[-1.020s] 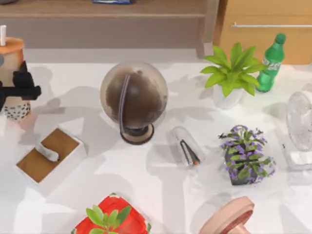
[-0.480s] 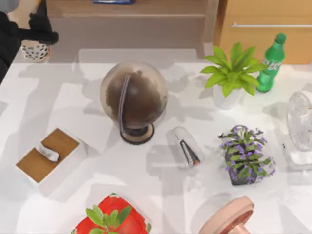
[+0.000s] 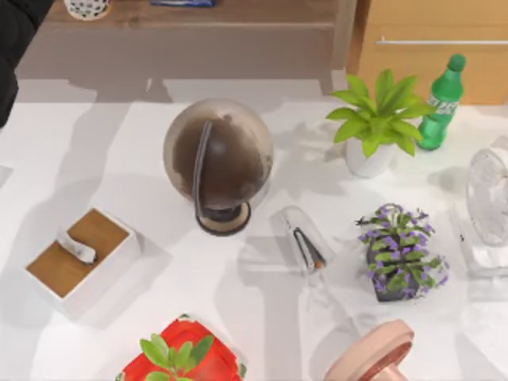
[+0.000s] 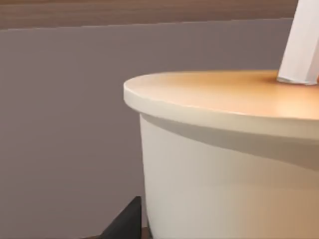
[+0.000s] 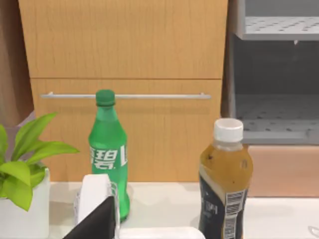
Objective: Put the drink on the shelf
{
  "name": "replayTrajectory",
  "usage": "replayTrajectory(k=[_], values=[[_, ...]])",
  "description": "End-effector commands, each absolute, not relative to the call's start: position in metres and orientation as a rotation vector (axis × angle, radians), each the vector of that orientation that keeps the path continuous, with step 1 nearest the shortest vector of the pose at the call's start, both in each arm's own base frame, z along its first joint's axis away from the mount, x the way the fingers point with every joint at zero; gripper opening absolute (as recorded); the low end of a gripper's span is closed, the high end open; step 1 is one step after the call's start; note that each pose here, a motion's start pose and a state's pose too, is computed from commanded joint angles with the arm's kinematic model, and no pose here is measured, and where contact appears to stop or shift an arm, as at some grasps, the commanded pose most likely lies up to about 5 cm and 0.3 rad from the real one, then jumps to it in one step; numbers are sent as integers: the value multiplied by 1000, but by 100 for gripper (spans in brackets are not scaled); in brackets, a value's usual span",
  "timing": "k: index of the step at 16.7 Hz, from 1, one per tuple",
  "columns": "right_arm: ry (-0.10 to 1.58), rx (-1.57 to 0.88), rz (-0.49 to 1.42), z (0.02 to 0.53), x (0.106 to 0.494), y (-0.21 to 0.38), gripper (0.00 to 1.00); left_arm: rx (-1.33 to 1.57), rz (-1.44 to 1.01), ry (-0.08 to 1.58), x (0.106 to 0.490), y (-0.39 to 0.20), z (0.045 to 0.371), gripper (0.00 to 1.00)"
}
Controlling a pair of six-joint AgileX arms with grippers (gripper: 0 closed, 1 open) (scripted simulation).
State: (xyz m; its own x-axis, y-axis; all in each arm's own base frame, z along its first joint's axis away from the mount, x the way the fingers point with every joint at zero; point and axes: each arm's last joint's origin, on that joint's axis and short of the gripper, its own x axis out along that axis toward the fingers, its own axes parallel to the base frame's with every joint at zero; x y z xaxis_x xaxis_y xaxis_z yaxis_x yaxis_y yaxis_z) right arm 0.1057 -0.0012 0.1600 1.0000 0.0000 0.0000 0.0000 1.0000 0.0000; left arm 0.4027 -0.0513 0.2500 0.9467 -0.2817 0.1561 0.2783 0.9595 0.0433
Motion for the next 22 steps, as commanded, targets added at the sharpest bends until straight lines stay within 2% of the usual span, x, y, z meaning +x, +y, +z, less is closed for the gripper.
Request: replayTrajectory(k=[9,14,22], values=[[0,0,0,160,106,-1,100,21,-280,-160,413,-51,258,0],[0,0,0,160,106,-1,100,16,-269,-106,411,-52,250,0],[0,0,0,160,106,-1,100,19,-281,-142,447,-60,235,0]])
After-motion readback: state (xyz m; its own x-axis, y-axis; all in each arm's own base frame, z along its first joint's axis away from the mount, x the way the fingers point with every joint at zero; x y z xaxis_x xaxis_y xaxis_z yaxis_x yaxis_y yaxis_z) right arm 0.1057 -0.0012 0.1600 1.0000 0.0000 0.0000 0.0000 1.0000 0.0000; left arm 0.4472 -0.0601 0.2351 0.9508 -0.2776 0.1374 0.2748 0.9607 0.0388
